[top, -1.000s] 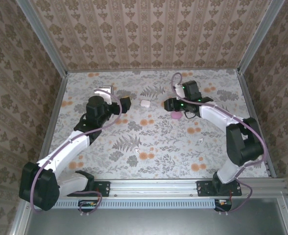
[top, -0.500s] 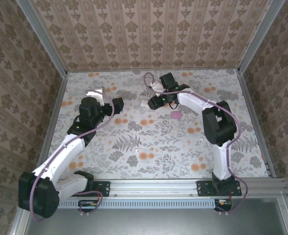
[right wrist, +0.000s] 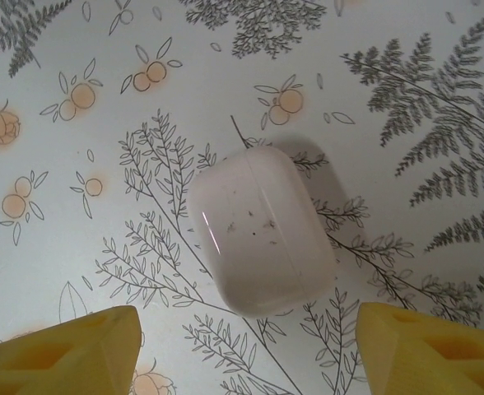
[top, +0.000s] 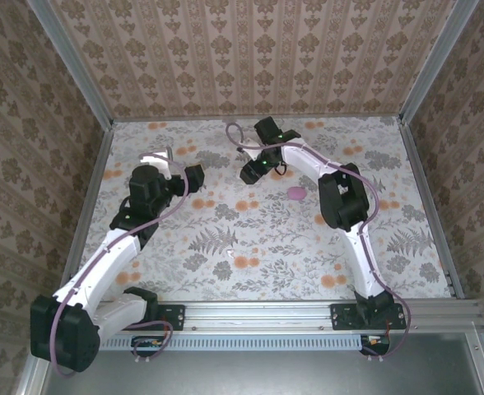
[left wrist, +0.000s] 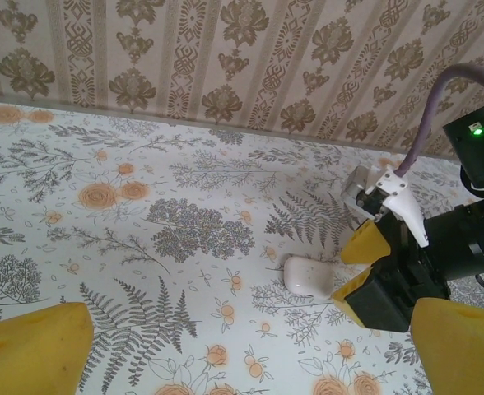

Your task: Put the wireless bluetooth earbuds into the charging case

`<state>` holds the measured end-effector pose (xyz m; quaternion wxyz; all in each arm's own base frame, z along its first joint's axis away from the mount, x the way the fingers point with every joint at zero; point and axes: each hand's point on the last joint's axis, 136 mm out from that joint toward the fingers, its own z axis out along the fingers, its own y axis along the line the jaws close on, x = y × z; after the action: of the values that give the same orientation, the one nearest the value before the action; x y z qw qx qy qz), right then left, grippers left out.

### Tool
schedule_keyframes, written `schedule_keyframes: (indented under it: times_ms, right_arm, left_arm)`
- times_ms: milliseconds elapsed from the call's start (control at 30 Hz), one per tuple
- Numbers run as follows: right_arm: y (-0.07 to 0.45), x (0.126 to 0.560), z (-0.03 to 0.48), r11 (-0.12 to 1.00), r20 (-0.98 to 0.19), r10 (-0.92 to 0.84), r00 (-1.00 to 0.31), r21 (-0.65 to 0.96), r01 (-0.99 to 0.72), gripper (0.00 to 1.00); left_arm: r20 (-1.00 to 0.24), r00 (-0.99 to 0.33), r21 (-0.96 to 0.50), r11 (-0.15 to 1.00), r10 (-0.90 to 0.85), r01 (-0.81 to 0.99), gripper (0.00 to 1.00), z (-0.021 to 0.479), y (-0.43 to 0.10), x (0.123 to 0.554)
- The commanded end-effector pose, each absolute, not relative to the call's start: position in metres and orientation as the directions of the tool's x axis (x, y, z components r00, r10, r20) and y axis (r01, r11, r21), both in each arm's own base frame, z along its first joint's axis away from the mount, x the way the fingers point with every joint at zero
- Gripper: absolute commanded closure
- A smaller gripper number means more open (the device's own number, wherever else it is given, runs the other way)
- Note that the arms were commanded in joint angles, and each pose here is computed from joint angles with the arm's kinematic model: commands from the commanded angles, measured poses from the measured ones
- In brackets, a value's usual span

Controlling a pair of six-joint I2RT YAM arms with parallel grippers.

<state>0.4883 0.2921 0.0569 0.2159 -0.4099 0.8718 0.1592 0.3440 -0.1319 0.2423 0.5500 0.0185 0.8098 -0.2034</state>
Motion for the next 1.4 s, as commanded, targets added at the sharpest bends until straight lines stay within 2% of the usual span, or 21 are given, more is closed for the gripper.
schedule_keyframes:
  times_ms: [0, 367, 633, 800, 1133, 1367]
  right_arm:
    - [0.299, 0.476, 0.049, 0.531, -0.470, -0.718, -0.512, 0.106, -0.841, 0.28]
    - [0.303, 0.489, 0.026, 0.440, -0.362, -0.833, -0.418, 0.023, -0.898, 0.29]
    - [0.309, 0.490, 0.022, 0.404, -0.370, -0.848, -0.380, 0.014, -0.915, 0.30]
    - [0.317, 0.475, 0.022, 0.368, -0.371, -0.854, -0.366, 0.067, -0.927, 0.36]
    - [0.328, 0.475, 0.014, 0.380, -0.366, -0.855, -0.368, 0.042, -0.924, 0.38]
    - [0.332, 0.479, 0.003, 0.384, -0.371, -0.852, -0.369, 0.036, -0.923, 0.34]
  left_arm:
    - [-0.888, -0.411, -0.322, 0.916, -0.205, 0.240, 0.00, 0.238, -0.127, 0.339]
    - [-0.891, -0.402, -0.321, 0.919, -0.212, 0.228, 0.00, 0.238, -0.120, 0.338]
    - [-0.890, -0.401, -0.324, 0.921, -0.218, 0.216, 0.00, 0.236, -0.114, 0.336]
    - [-0.889, -0.399, -0.330, 0.919, -0.226, 0.215, 0.00, 0.236, -0.114, 0.337]
    - [-0.889, -0.394, -0.334, 0.919, -0.233, 0.210, 0.00, 0.239, -0.111, 0.333]
    - [-0.891, -0.386, -0.334, 0.921, -0.239, 0.202, 0.00, 0.241, -0.106, 0.328]
